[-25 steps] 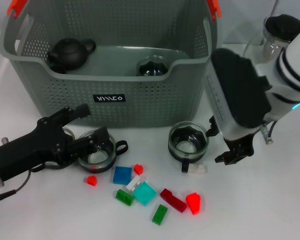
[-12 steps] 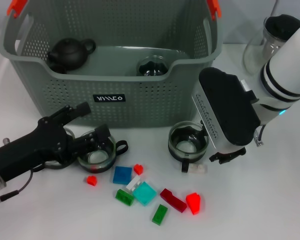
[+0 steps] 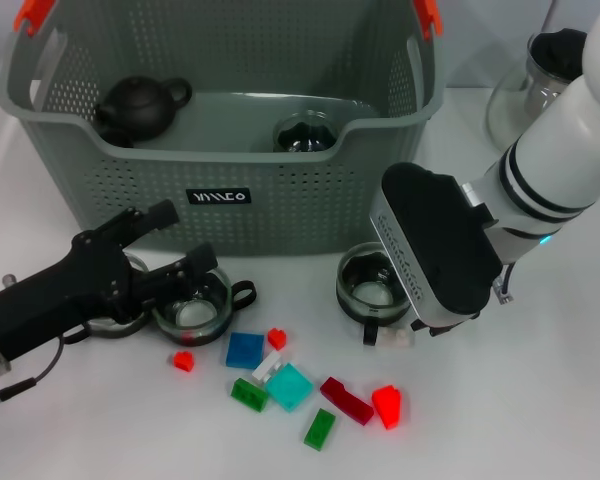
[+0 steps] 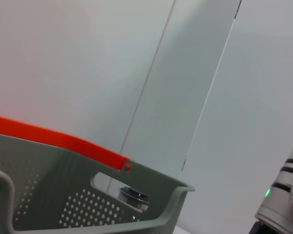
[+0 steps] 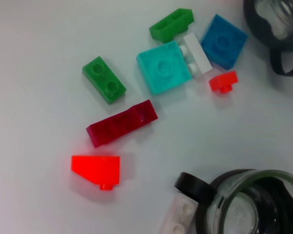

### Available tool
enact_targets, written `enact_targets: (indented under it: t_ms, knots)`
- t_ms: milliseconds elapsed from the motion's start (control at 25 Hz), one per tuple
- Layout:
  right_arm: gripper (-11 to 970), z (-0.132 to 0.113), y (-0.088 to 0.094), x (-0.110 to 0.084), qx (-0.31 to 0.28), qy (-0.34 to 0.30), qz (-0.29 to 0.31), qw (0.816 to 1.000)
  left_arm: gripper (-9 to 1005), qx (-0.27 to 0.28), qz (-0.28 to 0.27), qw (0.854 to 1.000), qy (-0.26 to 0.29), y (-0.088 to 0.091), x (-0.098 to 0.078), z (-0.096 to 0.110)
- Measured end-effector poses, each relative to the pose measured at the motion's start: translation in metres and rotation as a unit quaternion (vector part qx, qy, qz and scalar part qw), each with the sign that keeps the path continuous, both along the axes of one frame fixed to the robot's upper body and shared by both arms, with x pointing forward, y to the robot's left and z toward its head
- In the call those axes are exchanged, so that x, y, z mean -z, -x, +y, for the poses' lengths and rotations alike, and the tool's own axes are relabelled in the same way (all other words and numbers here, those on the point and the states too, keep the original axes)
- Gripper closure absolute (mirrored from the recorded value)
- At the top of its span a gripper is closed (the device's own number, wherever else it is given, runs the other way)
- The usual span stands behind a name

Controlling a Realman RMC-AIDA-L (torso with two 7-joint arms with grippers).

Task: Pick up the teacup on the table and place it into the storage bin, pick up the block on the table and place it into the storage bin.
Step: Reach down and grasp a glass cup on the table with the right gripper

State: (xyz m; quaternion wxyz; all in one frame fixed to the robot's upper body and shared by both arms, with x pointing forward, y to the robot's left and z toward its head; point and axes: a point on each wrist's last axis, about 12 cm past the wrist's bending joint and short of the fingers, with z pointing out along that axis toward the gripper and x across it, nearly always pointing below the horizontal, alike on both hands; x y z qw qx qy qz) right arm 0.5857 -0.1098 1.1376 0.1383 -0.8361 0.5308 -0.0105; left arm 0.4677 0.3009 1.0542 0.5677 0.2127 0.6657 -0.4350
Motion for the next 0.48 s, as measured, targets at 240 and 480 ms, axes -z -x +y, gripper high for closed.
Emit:
enact_targets:
  t_ms: [240,480]
  knots:
    - [446,0.0004,-0.0013,0.0043,0.0,0.002,-0.002,1.0,65,-0.002,0.0,1.0,0.001,0.0003,0.0002,0.0004]
    - [469,0.0003,-0.003,0.0071,-0.002,0.005,-0.001,1.0,65,-0.006,0.001,1.0,0.002,0.0003,0.0004,0.0014]
